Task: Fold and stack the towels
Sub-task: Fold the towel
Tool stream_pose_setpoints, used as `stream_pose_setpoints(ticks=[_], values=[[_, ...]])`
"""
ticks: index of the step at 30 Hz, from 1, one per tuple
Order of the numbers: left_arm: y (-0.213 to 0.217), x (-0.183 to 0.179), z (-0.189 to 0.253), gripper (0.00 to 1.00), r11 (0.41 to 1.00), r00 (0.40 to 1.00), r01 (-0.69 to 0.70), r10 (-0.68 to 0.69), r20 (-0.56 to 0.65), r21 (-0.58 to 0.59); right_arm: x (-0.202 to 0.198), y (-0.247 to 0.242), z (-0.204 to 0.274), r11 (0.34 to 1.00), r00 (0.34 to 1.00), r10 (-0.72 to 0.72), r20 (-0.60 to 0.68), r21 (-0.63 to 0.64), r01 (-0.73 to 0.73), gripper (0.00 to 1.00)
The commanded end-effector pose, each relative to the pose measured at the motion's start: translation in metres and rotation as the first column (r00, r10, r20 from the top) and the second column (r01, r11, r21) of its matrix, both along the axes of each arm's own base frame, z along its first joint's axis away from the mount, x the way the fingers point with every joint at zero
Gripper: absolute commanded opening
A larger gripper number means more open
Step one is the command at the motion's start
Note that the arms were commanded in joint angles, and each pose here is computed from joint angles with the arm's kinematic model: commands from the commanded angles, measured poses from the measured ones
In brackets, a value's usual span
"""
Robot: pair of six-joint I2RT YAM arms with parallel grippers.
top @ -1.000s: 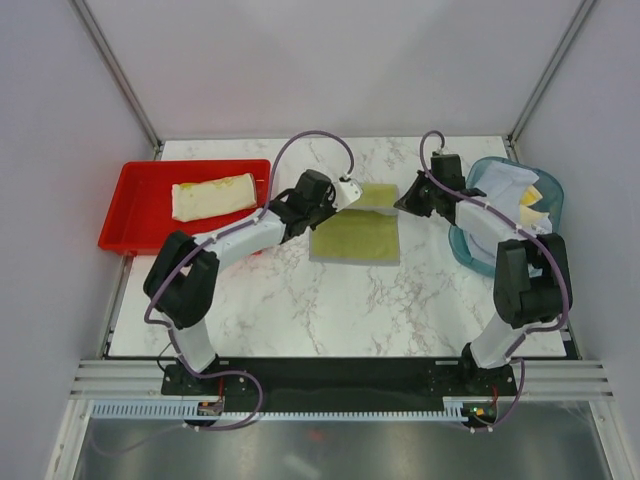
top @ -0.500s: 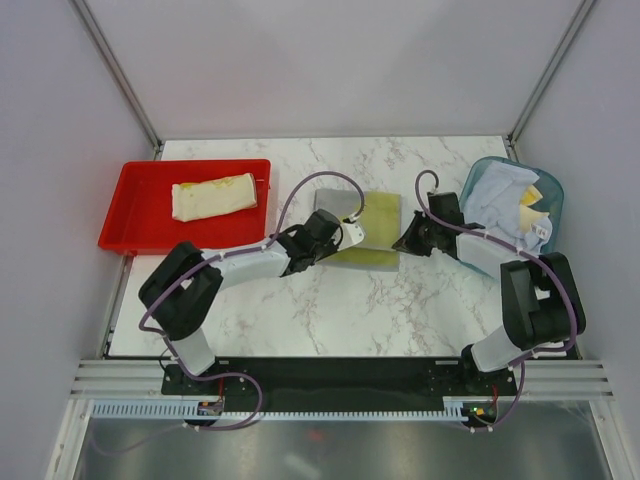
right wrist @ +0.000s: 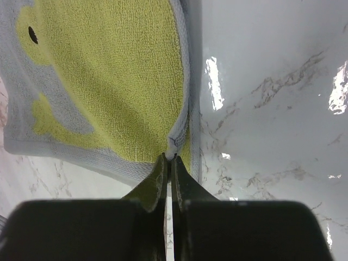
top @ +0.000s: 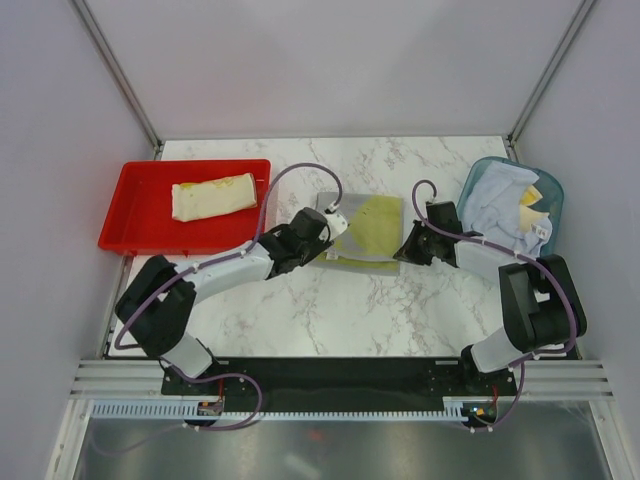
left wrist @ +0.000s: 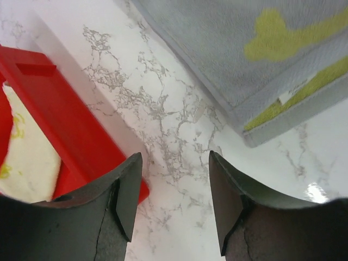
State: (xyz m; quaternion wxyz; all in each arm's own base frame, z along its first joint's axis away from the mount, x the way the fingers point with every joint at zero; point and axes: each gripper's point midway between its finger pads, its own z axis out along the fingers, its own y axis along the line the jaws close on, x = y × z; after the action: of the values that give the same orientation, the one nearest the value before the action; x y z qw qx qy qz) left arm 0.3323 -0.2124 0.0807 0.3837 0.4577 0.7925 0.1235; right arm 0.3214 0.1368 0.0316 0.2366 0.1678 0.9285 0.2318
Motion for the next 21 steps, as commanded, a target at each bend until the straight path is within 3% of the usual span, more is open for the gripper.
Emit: stream_pose_setpoints(ticks=[1,4,6,9,10,13,18,20,21], values=[[-0.026,0.001,0.049,0.6,0.939,0.992,-0.124,0.111,-0.059,-0.319,-0.002,0.0,0.007,1.0,0.999,0.027,0.041,-0.016,-0.027,0.04],[-0.046,-0.003,0.061,0.61,0.855,0.97,-0.237,0.179,-0.165,-0.462,-0.005,-0.007,-0.003,0.998,0.999,0.031,0.022,-0.057,-0.03,0.04],[-0.051,-0.007,0.065,0.61,0.813,0.946,-0.313,0.222,-0.236,-0.49,-0.006,-0.008,-0.005,0.997,0.999,0.038,0.018,-0.067,-0.037,0.03],[-0.055,-0.016,0.067,0.66,0.69,0.882,-0.465,0.303,-0.362,-0.555,-0.008,-0.006,-0.004,0.998,0.999,0.043,0.025,-0.056,-0.041,0.03],[-0.061,-0.02,0.067,0.66,0.623,0.847,-0.524,0.31,-0.432,-0.58,-0.006,-0.006,-0.001,0.998,0.999,0.04,0.034,-0.051,-0.038,0.04],[-0.07,-0.024,0.06,0.7,0.475,0.747,-0.655,0.291,-0.598,-0.588,-0.007,-0.005,0.0,0.998,0.998,0.042,0.039,-0.046,-0.04,0.03],[-0.074,-0.027,0.039,0.69,0.378,0.649,-0.754,0.304,-0.698,-0.537,-0.007,-0.004,0.001,0.998,0.998,0.042,0.039,-0.041,-0.04,0.03],[-0.064,-0.026,0.027,0.7,0.324,0.597,-0.799,0.334,-0.729,-0.506,-0.007,-0.002,0.002,0.998,0.998,0.047,0.04,-0.033,-0.046,0.03],[-0.073,-0.024,0.031,0.7,0.272,0.587,-0.808,0.281,-0.759,-0.523,-0.008,-0.002,0.001,0.998,0.998,0.046,0.038,-0.033,-0.045,0.02]])
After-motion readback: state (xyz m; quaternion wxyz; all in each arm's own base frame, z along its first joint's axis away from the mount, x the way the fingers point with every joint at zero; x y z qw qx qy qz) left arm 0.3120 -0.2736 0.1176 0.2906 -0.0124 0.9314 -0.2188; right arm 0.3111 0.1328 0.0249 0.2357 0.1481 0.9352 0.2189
